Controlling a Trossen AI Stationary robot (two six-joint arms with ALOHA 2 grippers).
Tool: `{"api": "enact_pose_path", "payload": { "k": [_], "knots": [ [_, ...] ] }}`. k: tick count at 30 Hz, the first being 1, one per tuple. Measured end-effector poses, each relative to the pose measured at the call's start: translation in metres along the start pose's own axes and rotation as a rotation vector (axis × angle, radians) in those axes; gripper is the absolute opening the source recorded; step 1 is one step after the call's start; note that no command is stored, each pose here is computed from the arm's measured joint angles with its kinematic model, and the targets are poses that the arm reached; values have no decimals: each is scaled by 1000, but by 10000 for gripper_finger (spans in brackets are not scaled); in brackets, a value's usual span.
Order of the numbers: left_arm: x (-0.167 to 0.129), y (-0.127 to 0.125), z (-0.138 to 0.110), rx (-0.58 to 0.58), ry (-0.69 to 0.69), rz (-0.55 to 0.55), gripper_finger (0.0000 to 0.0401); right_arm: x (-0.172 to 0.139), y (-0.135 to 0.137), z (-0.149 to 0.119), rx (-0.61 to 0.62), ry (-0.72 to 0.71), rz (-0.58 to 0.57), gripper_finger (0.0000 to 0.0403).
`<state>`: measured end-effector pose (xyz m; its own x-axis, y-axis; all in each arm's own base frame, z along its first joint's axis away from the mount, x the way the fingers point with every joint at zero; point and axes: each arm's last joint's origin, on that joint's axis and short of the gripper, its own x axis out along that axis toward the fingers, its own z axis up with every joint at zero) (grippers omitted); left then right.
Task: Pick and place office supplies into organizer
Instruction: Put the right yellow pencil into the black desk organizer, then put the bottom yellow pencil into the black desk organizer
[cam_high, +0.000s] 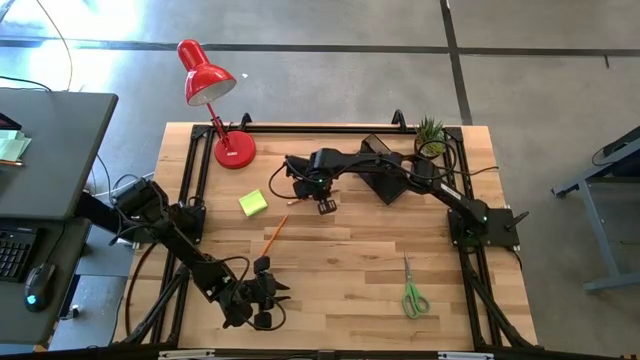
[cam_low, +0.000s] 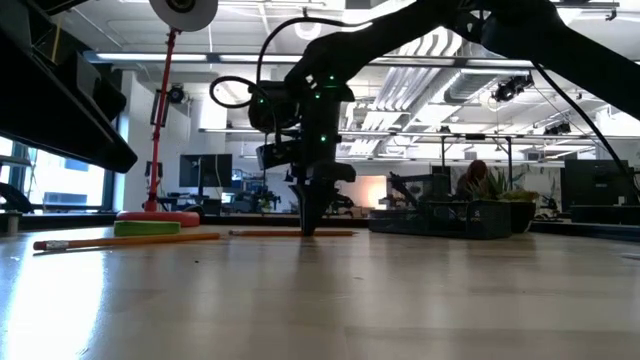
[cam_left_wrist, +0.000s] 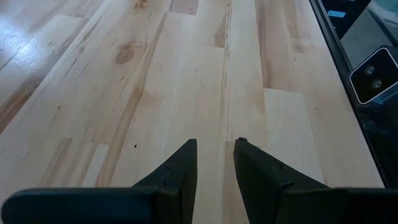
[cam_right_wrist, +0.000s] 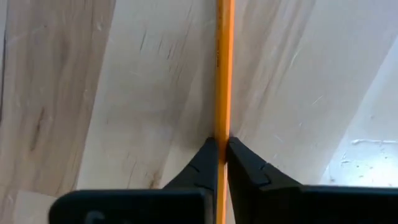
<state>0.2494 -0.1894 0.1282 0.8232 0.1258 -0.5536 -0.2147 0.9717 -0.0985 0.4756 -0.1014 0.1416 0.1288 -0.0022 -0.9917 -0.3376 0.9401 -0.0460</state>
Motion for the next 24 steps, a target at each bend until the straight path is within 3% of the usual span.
{"api": "enact_pose_path", "payload": {
  "k": [6,11,19,24],
  "knots": [
    [0,0,0,0,0,0,92,-1,0,0,24,3,6,24],
    [0,0,0,0,0,1,92,-13,2,-1,50,-29,40,11],
    [0,0,-1,-7,8,2,92,-83,-15,-16,133,-207,50,1],
    [-2,-1,-3,-14,22,-12,92,-143,-34,-49,259,-280,-54,1]
  ]
}}
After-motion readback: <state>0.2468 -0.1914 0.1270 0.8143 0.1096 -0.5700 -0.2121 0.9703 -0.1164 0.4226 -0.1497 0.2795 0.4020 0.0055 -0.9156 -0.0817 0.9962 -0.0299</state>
